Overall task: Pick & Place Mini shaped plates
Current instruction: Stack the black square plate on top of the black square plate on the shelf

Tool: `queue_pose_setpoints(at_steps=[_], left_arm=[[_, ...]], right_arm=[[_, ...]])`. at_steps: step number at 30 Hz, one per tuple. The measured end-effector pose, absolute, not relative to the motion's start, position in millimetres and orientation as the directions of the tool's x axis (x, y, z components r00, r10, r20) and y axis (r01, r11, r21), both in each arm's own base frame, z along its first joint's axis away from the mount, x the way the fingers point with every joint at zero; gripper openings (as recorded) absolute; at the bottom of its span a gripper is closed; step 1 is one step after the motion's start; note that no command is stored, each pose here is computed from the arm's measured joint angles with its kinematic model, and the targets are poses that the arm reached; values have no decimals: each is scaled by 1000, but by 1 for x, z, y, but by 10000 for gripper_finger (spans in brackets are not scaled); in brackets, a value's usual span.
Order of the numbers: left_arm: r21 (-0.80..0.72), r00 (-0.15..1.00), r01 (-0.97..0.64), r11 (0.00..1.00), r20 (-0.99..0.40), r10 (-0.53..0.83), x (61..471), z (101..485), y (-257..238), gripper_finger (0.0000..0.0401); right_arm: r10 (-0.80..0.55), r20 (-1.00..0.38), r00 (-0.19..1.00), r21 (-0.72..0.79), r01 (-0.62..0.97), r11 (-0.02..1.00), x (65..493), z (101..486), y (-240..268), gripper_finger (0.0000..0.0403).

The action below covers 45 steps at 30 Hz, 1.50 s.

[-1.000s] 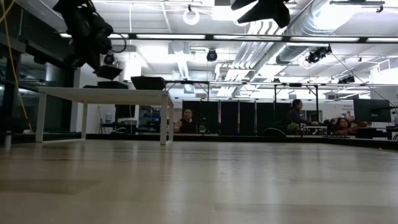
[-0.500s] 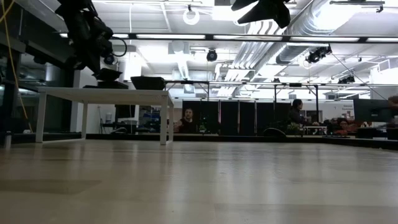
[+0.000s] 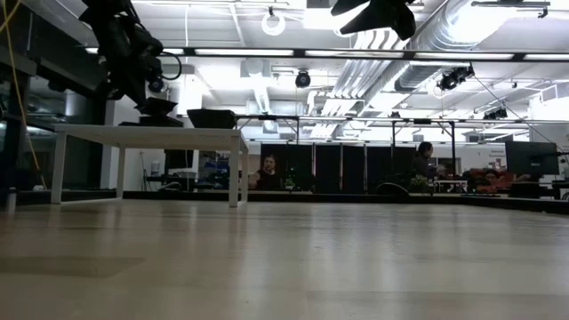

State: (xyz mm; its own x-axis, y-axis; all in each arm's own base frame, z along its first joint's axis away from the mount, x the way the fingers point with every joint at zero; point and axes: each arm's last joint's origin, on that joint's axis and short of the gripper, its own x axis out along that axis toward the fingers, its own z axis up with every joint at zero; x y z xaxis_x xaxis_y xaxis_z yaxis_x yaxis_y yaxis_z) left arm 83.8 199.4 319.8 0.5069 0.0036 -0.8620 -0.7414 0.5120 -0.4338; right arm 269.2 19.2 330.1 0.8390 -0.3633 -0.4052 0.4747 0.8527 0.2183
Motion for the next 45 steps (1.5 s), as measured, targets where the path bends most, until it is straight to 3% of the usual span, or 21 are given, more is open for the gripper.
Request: queue_pose_setpoints(at_steps=[45], left_arm=[[-409, 496, -727, 551, -868, 10, 98, 320, 197, 1]], right_arm=[[-385, -406, 829, 197, 491, 849, 269, 329, 18, 177]])
